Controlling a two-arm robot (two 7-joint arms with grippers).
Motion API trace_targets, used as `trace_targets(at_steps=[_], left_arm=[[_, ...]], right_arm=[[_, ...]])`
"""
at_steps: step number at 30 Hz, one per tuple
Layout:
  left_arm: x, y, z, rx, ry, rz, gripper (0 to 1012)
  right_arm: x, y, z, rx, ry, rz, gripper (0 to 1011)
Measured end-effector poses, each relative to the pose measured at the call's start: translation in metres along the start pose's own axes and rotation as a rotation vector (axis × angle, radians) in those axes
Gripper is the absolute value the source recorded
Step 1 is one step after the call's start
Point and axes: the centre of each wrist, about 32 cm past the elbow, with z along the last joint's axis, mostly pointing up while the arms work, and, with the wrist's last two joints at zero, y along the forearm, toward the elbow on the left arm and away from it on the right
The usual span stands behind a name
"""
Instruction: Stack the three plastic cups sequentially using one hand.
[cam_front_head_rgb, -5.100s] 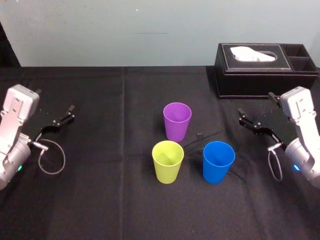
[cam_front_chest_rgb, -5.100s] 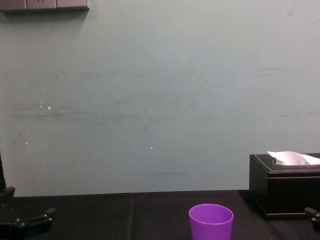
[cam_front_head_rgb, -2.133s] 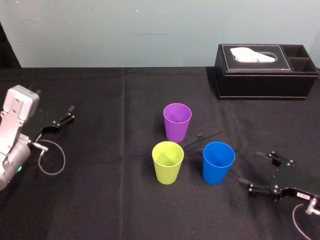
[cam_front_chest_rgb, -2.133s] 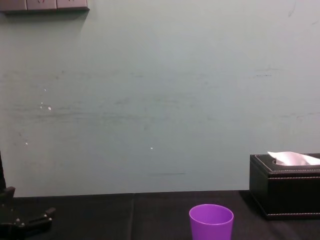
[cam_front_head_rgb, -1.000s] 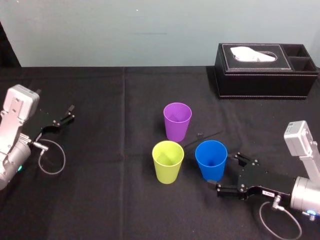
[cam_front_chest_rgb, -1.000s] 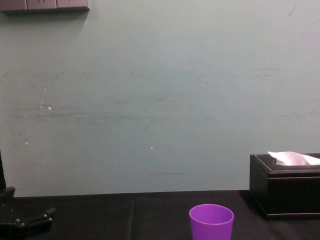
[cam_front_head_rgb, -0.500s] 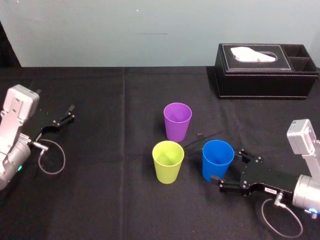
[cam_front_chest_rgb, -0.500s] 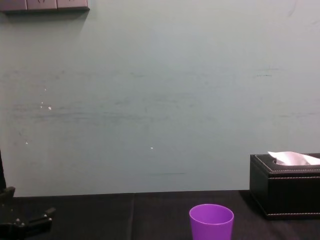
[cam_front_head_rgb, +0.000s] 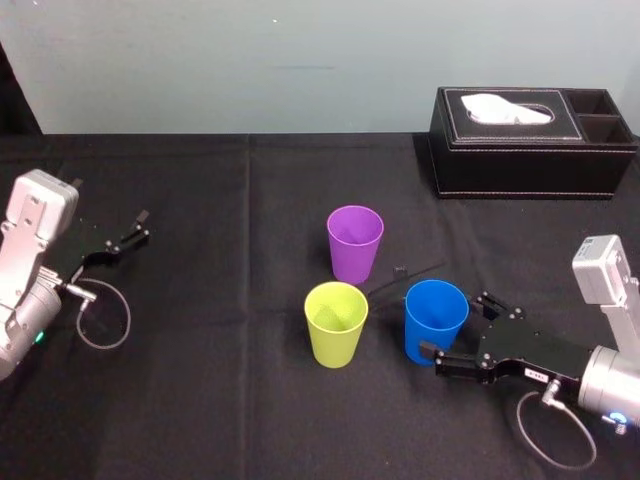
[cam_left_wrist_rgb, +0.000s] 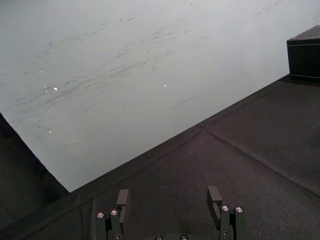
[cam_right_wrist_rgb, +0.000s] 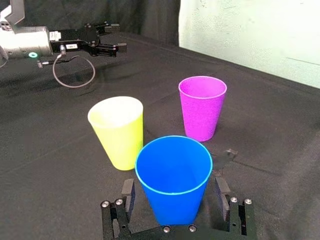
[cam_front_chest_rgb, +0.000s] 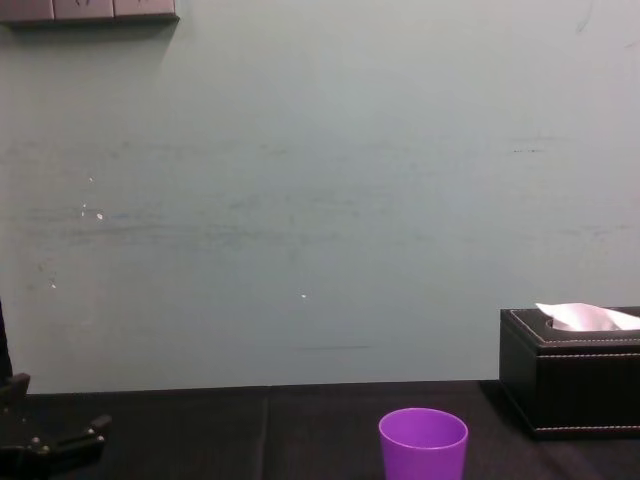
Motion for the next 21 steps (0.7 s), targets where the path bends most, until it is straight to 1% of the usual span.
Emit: trace_targets(at_steps=[13,21], left_arm=[[0.0,0.0,0.0,0.0,0.0,0.0,1011],[0.0,0.0,0.0,0.0,0.0,0.0,1011]], right_arm=[[-0.0004,0.0092,-0.0018,0.012,-0.001,-0.001,1003],[-0.0005,0.0091,-0.002,0.011,-0.001,-0.001,1003]])
